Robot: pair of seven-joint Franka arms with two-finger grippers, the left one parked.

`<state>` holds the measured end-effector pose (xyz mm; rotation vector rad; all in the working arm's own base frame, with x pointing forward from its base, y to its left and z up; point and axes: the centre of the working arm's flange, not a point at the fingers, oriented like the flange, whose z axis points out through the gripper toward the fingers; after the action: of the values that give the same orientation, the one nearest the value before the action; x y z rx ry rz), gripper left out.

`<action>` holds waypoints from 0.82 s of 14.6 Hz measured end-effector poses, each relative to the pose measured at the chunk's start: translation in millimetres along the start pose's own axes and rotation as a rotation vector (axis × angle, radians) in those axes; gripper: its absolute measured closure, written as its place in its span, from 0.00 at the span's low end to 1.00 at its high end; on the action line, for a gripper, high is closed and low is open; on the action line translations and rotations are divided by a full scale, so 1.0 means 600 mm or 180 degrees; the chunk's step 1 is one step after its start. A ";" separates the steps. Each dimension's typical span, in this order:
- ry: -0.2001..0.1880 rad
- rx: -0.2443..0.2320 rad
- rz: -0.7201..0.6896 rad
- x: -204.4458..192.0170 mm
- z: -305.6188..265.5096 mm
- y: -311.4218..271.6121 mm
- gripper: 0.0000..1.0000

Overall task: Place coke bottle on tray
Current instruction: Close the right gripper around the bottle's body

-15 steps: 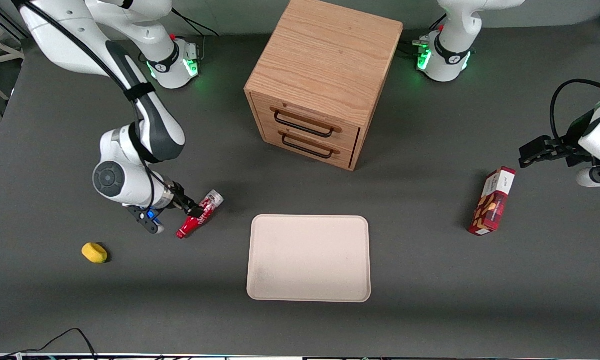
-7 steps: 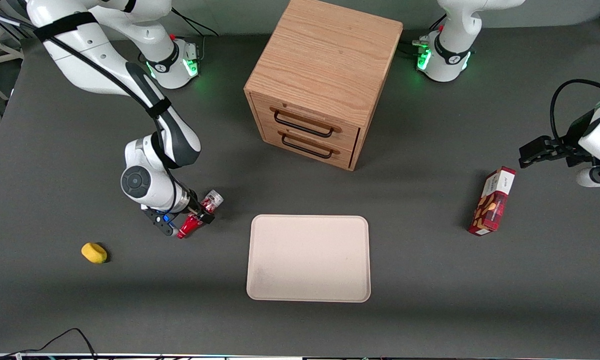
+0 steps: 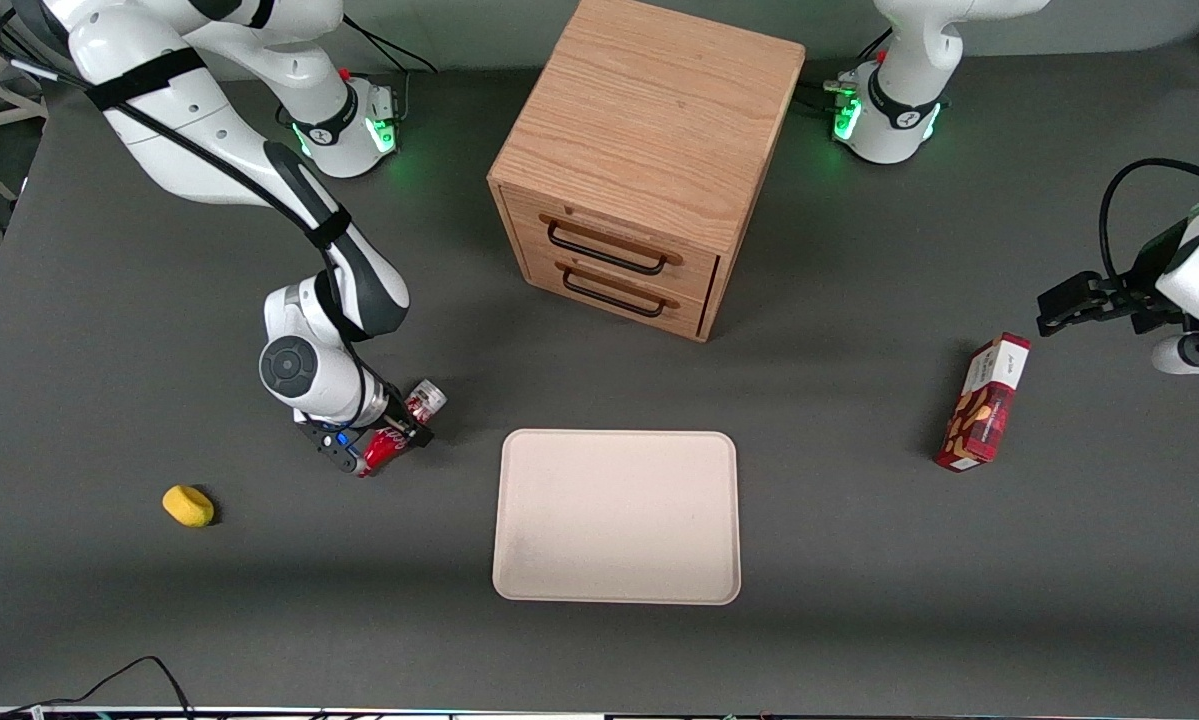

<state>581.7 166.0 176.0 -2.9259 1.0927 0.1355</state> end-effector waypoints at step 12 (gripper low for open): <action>0.0091 -0.0240 -0.0368 -0.001 -0.248 -0.023 0.46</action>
<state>601.4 170.0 324.2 -3.0579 0.9387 0.1362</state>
